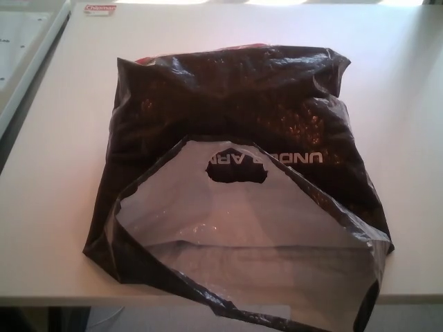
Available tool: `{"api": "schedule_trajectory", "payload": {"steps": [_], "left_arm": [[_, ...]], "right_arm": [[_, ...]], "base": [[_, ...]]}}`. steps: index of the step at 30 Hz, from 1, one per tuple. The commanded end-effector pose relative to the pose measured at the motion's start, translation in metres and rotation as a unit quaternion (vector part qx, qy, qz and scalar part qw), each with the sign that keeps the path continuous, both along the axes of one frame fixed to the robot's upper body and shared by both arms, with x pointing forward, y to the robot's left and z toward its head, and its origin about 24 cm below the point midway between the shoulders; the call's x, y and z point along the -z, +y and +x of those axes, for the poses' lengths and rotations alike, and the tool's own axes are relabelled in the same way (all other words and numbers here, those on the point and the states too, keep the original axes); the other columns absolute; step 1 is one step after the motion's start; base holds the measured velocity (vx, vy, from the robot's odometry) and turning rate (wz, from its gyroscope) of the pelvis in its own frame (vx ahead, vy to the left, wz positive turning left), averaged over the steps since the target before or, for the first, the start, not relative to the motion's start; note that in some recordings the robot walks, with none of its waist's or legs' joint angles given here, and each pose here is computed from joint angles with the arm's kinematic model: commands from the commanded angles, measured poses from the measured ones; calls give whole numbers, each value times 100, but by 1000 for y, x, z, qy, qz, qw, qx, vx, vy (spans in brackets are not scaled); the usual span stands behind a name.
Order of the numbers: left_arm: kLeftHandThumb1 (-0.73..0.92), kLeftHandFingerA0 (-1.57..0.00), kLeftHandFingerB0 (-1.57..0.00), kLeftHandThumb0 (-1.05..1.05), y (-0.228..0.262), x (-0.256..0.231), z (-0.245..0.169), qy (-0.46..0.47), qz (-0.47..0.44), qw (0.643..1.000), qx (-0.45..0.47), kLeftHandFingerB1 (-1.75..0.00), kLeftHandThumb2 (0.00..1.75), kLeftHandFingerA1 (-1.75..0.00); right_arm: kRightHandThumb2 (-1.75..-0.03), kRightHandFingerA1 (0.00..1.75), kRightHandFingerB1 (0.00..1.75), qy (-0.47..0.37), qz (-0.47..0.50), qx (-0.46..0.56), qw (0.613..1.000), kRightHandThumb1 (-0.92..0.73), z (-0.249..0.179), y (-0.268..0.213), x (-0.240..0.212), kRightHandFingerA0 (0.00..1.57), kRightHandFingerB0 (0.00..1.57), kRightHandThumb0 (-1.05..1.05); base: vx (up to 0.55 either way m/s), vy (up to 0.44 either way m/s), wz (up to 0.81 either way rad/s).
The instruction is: A plastic bag is kept infront of the robot in the middle of the desk and the robot uses both its hands to grab it from the top and lifts it up and then releases it.
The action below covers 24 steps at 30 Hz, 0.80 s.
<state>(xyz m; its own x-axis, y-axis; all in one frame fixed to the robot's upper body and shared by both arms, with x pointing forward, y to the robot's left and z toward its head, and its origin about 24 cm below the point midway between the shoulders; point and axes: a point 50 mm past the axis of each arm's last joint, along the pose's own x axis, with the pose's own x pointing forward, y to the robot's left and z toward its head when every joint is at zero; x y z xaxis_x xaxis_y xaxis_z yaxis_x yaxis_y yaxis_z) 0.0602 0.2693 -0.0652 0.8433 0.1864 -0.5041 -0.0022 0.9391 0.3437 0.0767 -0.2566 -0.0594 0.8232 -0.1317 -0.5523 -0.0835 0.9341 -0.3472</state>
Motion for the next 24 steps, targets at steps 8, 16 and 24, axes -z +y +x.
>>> {"api": "schedule_trajectory", "payload": {"steps": [8,16,24], "left_arm": [[38,-35,-16,-44,-5,-106,-5,-363,57,925,92,-36,65,-45],[37,-30,-19,-57,1,-160,25,-461,173,858,144,-37,68,-43],[20,-10,-10,-26,5,-204,69,-538,230,786,199,-51,82,-52]], "right_arm": [[-74,44,36,-252,38,-41,966,-53,8,7,-99,25,10,-53],[-70,41,35,-361,-15,-22,932,-43,47,-9,-150,25,10,-55],[-58,31,17,-448,-148,-51,880,-48,84,-17,-196,16,0,-68]], "base": [[0,0,0],[0,0,0],[0,0,0]]}}
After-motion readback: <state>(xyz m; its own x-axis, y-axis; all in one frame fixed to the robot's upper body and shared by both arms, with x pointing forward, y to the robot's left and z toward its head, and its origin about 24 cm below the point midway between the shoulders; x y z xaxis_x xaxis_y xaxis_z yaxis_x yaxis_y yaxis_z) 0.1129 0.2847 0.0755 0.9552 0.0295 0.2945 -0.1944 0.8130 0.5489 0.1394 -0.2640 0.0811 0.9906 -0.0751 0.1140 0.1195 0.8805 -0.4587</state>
